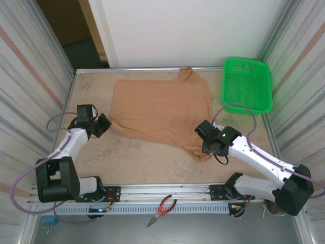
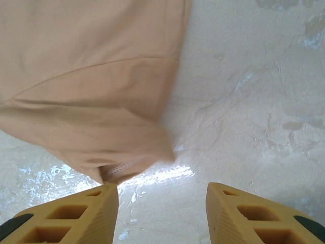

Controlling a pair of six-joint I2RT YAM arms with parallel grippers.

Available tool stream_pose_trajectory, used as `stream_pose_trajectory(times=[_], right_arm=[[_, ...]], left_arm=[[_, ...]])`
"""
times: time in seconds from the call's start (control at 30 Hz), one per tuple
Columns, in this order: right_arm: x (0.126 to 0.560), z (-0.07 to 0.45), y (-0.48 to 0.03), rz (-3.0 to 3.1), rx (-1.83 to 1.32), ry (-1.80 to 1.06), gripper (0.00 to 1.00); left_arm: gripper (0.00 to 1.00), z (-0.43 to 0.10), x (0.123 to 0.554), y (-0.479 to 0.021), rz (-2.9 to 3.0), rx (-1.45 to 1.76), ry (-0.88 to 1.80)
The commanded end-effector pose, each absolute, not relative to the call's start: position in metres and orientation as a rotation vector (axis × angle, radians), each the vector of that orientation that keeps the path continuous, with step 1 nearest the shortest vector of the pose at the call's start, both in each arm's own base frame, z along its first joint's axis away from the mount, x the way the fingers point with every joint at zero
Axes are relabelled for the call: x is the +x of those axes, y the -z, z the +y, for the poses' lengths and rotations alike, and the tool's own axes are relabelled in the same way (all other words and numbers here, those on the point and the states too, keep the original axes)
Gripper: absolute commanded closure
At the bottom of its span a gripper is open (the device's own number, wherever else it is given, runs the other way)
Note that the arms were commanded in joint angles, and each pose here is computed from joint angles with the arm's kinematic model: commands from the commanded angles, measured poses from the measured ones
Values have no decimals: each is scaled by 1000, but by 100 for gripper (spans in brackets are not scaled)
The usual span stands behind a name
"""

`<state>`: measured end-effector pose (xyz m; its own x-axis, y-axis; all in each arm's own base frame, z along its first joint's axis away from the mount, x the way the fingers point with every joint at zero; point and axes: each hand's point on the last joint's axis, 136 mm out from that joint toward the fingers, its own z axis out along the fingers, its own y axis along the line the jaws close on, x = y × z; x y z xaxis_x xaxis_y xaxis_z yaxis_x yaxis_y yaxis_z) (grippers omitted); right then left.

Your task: Fold the inside-out t-shirt

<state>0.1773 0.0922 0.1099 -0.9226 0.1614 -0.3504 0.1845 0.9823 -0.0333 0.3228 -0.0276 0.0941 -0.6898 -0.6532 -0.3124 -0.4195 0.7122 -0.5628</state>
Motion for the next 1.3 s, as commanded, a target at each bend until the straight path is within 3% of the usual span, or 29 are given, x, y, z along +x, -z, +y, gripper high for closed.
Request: stream_pose_trajectory(times=[0.0, 0.17, 0.27, 0.6, 0.87, 0.93, 1.03, 1.1, 1.17, 1.27], right_arm=[[173, 96, -112, 2744, 320, 3, 54], [163, 135, -99, 2782, 339, -222, 64], [159, 152, -85, 2814, 314, -250, 64], [177, 153, -63, 2821, 185, -7, 62], [185, 153, -43, 2845, 120, 108, 68], [186, 152, -42, 2846, 115, 120, 71], [188, 152, -42, 2847, 107, 117, 81], [188, 152, -45, 2847, 103, 108, 92], [187, 153, -49, 2846, 96, 93, 100], [185, 155, -59, 2846, 90, 46, 100]], left_arm=[[100, -24, 314, -90, 2391, -886, 630], [100, -25, 305, -86, 2394, -898, 630], [100, -24, 302, -86, 2388, -898, 625], [100, -23, 302, -88, 2392, -894, 610], [100, -21, 307, -97, 2385, -867, 592], [93, -19, 308, -101, 2385, -854, 580], [66, -17, 308, -107, 2383, -838, 560], [55, -15, 308, -112, 2378, -833, 544], [49, -13, 306, -118, 2369, -825, 528], [45, -14, 302, -125, 2366, -815, 526]])
